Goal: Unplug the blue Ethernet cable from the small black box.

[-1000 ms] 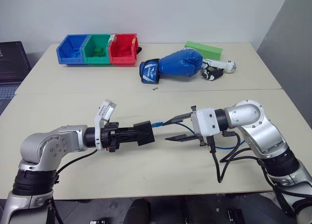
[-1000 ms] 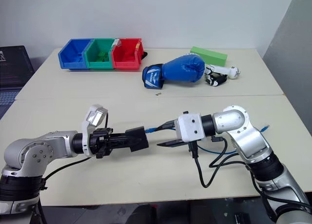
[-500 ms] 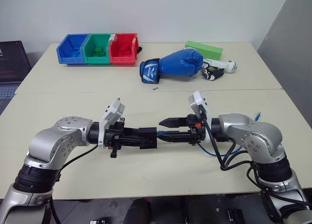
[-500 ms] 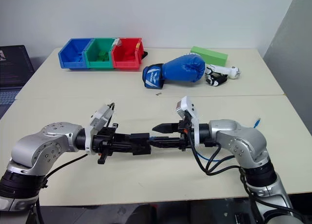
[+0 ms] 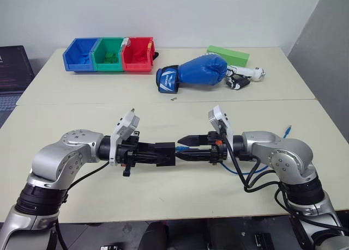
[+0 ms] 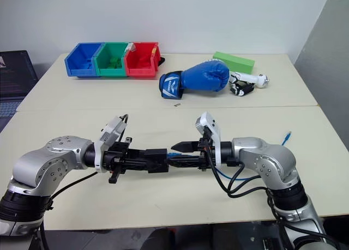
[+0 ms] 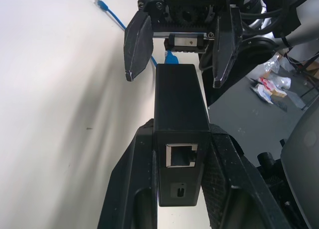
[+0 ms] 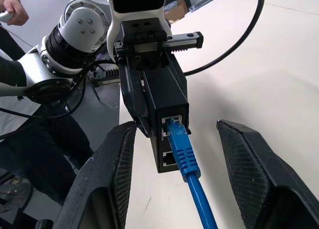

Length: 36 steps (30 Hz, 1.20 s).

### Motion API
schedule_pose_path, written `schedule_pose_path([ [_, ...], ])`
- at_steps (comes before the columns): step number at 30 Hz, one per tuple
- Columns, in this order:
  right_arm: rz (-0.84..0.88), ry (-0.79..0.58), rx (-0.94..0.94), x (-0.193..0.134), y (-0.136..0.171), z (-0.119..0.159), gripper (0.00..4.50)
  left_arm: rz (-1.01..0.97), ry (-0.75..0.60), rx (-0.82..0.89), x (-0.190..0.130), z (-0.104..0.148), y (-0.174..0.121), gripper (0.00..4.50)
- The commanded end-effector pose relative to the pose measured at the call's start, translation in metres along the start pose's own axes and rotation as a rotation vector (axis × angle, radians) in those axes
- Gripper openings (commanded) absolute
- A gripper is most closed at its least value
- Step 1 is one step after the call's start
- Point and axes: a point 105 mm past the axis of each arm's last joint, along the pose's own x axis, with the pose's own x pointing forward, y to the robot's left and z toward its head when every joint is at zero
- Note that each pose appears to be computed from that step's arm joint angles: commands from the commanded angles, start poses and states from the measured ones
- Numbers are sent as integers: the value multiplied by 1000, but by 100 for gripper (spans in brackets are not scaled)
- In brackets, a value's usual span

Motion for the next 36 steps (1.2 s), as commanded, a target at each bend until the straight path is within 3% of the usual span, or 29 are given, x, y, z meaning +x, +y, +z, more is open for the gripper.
schedule_pose_path([
  [1, 30, -9, -14, -3, 5, 4, 273, 3, -2, 41, -4, 6, -3, 78],
  [2, 30, -6, -15, -3, 5, 4, 236, 3, -3, 41, -4, 6, -3, 78],
  [6, 26, 11, -37, -4, 5, 2, 174, 10, -13, 39, -4, 7, -2, 78],
  [13, 27, 17, -62, -1, 6, 3, 8, 3, -4, 40, -2, 4, -3, 78],
  [14, 29, 18, -65, -1, 7, 3, 0, 2, 0, 40, -1, 3, -4, 78],
  [26, 47, 40, -50, -4, 7, -1, 0, -1, 4, 39, -2, 0, -5, 78],
  [28, 67, 35, -32, -6, 9, -1, 71, -1, 5, 39, -2, 0, -5, 78],
  [34, 82, 28, 8, -10, 12, -3, 200, -3, 6, 39, -1, -1, -5, 78],
  [36, 72, 13, 31, -10, 11, -3, 200, -2, 6, 39, -2, -1, -5, 78],
])
